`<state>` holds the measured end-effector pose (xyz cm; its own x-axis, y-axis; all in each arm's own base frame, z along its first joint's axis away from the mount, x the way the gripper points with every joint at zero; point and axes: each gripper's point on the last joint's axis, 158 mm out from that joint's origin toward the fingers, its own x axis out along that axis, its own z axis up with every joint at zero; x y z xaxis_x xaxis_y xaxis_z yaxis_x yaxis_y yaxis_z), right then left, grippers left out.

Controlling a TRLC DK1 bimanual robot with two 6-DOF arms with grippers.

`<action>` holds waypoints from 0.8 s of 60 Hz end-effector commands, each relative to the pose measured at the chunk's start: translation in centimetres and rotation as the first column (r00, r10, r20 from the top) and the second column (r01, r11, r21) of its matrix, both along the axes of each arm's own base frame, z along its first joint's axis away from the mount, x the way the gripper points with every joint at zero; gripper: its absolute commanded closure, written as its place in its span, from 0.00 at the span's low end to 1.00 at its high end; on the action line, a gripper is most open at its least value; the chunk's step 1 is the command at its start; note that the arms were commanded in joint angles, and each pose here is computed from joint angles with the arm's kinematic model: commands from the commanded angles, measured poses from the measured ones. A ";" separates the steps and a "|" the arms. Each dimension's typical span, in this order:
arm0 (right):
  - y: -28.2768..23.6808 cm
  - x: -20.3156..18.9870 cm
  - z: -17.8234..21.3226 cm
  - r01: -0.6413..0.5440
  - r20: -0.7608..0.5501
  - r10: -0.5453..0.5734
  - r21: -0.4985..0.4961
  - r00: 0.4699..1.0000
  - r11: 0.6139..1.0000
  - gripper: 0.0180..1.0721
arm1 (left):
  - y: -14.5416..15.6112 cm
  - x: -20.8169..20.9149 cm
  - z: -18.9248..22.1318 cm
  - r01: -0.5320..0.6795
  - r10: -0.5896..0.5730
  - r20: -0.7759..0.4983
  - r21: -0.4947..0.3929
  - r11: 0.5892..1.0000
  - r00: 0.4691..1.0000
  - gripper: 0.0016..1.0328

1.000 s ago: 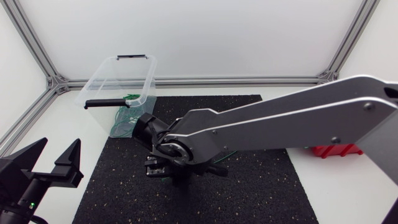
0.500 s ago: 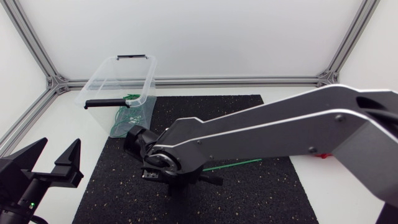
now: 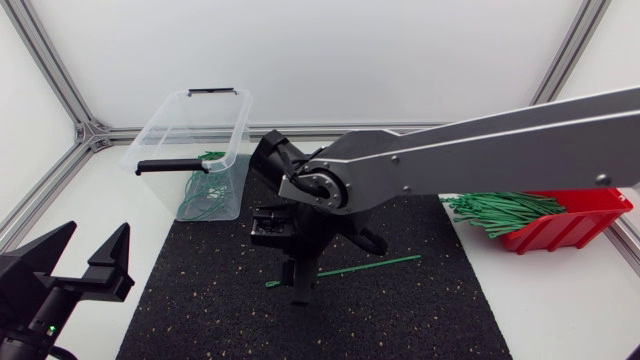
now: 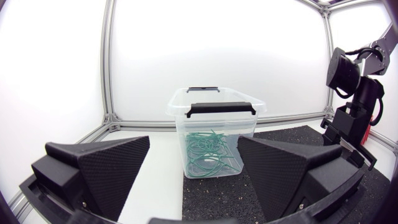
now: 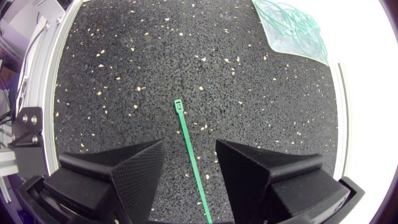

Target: Take a green cable tie from the red box, thread the tail through the head to close it, then place it in the transparent bin on the left.

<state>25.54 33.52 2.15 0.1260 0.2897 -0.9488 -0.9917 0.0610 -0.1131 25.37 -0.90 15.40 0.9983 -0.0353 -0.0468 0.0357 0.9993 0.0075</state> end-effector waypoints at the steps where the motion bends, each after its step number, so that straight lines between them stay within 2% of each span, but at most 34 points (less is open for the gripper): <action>1: -0.4 -0.3 -2.1 -0.061 -0.038 0.060 -0.026 0.997 0.998 0.42 | 0.0 0.1 -2.9 0.001 -0.001 -0.078 -0.002 1.000 0.997 0.04; 25: -0.5 -0.8 -4.9 -0.112 -0.117 0.109 -0.021 0.987 0.993 0.43 | 0.0 0.1 -2.9 0.001 -0.001 -0.078 -0.002 1.000 0.997 0.04; 32: -0.9 -0.3 -5.0 -0.103 -0.122 0.100 -0.018 0.988 0.995 0.52 | 0.0 0.1 -2.9 0.000 0.000 -0.078 -0.002 1.000 0.997 0.04; 48: -1.6 0.1 -5.5 -0.096 -0.133 0.093 -0.020 0.987 0.995 0.52 | 0.0 0.1 -2.9 0.001 -0.001 -0.078 -0.002 1.000 0.997 0.04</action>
<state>26.11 32.42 -1.99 0.0026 0.2923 -0.9563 -0.9999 -0.0152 -0.0074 25.37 -0.89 15.40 0.9983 -0.0349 -0.0468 0.0353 0.9993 0.0075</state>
